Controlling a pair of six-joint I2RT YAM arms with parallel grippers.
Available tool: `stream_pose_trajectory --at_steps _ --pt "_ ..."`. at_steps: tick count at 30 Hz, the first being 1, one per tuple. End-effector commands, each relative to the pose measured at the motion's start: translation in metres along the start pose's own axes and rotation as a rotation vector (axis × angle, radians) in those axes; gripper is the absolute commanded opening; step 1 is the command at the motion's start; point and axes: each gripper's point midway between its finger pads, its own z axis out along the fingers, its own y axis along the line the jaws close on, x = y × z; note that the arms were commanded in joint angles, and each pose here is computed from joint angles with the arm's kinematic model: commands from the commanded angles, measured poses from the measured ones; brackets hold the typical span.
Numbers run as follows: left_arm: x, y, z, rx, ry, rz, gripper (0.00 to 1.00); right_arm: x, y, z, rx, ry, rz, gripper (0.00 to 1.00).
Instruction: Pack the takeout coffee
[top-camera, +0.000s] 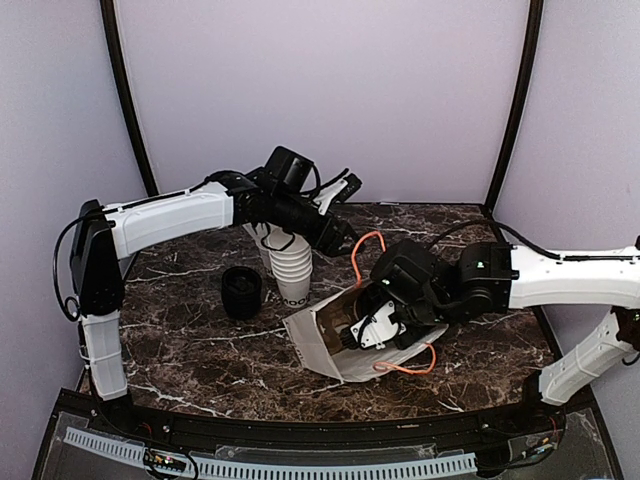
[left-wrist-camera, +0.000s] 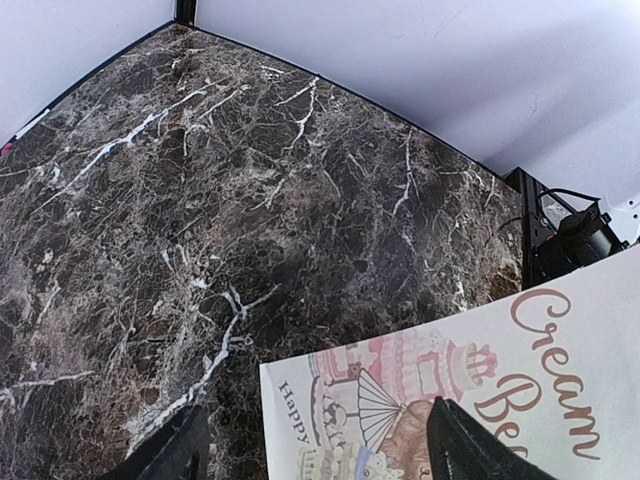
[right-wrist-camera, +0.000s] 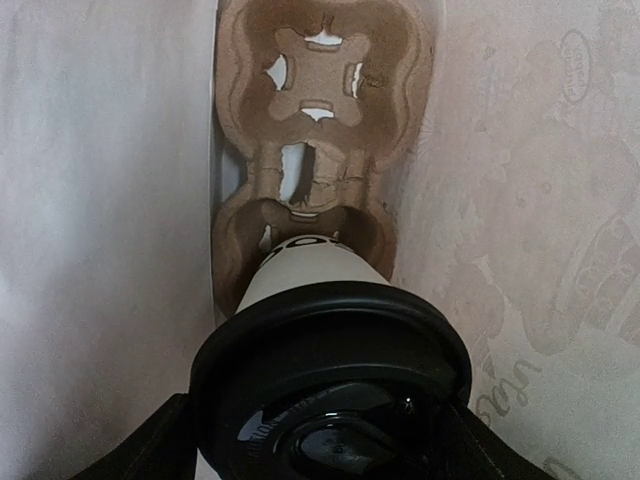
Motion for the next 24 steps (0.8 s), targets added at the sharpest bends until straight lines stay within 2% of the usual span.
stream_pose_trajectory --at_steps 1,17,24 --pt "-0.018 -0.007 -0.022 0.019 -0.066 0.033 0.78 -0.003 -0.021 -0.001 0.135 -0.010 0.022 0.63" --pt "-0.007 -0.005 -0.028 0.034 -0.052 0.007 0.78 -0.013 -0.021 0.022 0.075 -0.057 0.076 0.64" --pt "0.000 -0.005 -0.029 0.038 -0.042 -0.001 0.78 -0.002 -0.019 0.043 0.007 0.004 0.116 0.64"
